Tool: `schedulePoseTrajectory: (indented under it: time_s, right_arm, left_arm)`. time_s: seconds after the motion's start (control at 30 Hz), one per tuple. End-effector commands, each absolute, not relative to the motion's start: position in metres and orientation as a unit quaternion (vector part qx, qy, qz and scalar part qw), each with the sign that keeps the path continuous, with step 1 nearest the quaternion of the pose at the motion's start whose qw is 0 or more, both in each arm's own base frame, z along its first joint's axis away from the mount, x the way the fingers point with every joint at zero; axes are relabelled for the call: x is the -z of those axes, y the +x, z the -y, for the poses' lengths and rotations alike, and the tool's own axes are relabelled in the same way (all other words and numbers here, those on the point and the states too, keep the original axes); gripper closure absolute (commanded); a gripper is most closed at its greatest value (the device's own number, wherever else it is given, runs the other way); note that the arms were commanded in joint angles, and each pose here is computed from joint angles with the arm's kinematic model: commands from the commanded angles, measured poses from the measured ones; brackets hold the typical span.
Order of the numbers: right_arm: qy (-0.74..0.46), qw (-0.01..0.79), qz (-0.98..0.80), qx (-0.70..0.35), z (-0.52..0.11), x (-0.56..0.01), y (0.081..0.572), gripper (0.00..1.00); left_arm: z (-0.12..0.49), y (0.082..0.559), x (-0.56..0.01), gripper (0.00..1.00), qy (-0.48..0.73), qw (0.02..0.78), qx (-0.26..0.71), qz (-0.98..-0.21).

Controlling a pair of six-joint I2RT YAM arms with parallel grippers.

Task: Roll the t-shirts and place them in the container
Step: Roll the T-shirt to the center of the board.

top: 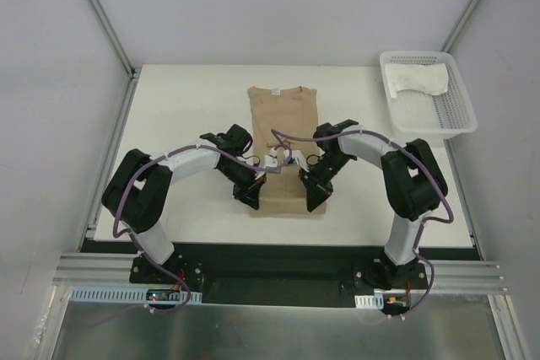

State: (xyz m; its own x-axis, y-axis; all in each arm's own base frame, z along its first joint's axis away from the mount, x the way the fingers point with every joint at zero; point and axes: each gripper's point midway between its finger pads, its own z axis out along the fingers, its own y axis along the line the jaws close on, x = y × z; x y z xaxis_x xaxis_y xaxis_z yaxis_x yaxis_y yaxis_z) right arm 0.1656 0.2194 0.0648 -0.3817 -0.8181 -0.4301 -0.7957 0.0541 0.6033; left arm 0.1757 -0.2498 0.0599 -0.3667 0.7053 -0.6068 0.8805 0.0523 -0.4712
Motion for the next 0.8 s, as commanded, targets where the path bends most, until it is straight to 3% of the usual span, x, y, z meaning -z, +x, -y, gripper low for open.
schedulePoseTrajectory:
  time_s: [0.0,0.77]
  right_arm:
    - [0.525,0.072,0.725,0.440,-0.211,-0.075,0.162,0.92]
    - [0.425,0.197,0.767,0.438,-0.209,-0.039,0.201,0.93]
  left_arm:
    - [0.245,0.168,-0.063,1.00,0.522,0.048,0.434,-0.733]
    - [0.234,0.217,-0.023,0.98,0.478,-0.010,0.372,-0.796]
